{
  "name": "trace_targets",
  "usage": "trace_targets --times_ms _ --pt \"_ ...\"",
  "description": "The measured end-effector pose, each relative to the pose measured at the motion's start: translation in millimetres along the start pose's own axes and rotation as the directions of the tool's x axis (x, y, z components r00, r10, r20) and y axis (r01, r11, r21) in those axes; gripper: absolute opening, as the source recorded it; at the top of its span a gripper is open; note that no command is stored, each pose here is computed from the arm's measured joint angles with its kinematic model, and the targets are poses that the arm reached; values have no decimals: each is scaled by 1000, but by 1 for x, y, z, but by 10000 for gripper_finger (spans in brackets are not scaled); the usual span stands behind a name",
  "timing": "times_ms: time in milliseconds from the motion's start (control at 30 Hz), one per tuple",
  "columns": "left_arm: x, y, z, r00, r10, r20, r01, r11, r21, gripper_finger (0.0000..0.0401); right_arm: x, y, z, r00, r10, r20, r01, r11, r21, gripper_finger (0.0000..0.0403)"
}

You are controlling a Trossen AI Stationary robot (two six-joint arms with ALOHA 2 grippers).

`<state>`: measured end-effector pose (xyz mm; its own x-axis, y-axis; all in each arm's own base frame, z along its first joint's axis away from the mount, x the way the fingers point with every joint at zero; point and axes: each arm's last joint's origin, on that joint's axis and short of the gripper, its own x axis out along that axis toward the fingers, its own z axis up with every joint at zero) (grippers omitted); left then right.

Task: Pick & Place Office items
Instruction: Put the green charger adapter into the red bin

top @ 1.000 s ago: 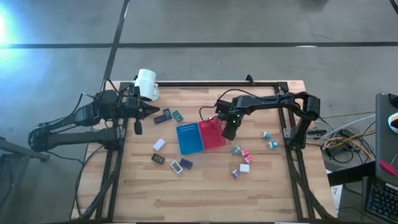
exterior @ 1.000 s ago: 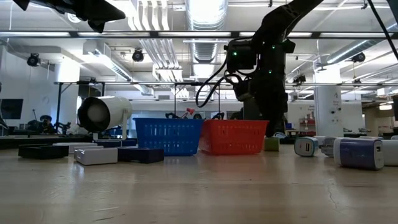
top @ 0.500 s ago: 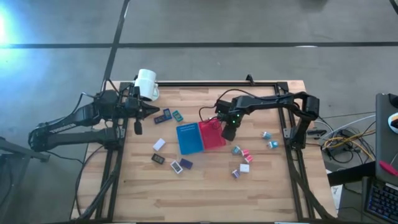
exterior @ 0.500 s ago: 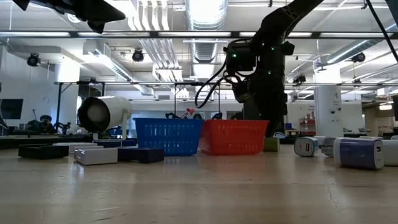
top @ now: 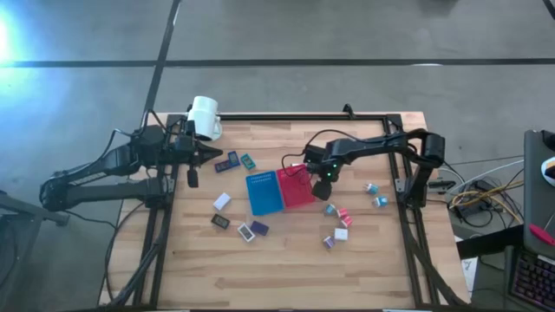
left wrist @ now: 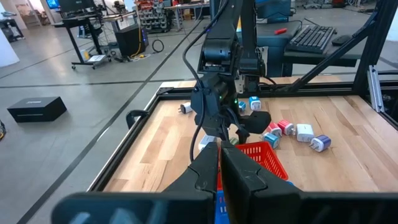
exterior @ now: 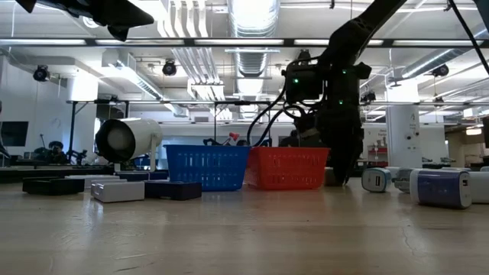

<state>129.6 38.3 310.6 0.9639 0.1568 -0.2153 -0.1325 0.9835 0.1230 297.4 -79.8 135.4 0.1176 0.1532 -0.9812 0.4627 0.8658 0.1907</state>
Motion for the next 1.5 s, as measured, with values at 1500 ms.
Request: trace_targets --times_ms 1500 --pt "0 0 0 1000 -1 1 1 1000 0 23 0 3 11 998 -15 55 18 998 -53 122"
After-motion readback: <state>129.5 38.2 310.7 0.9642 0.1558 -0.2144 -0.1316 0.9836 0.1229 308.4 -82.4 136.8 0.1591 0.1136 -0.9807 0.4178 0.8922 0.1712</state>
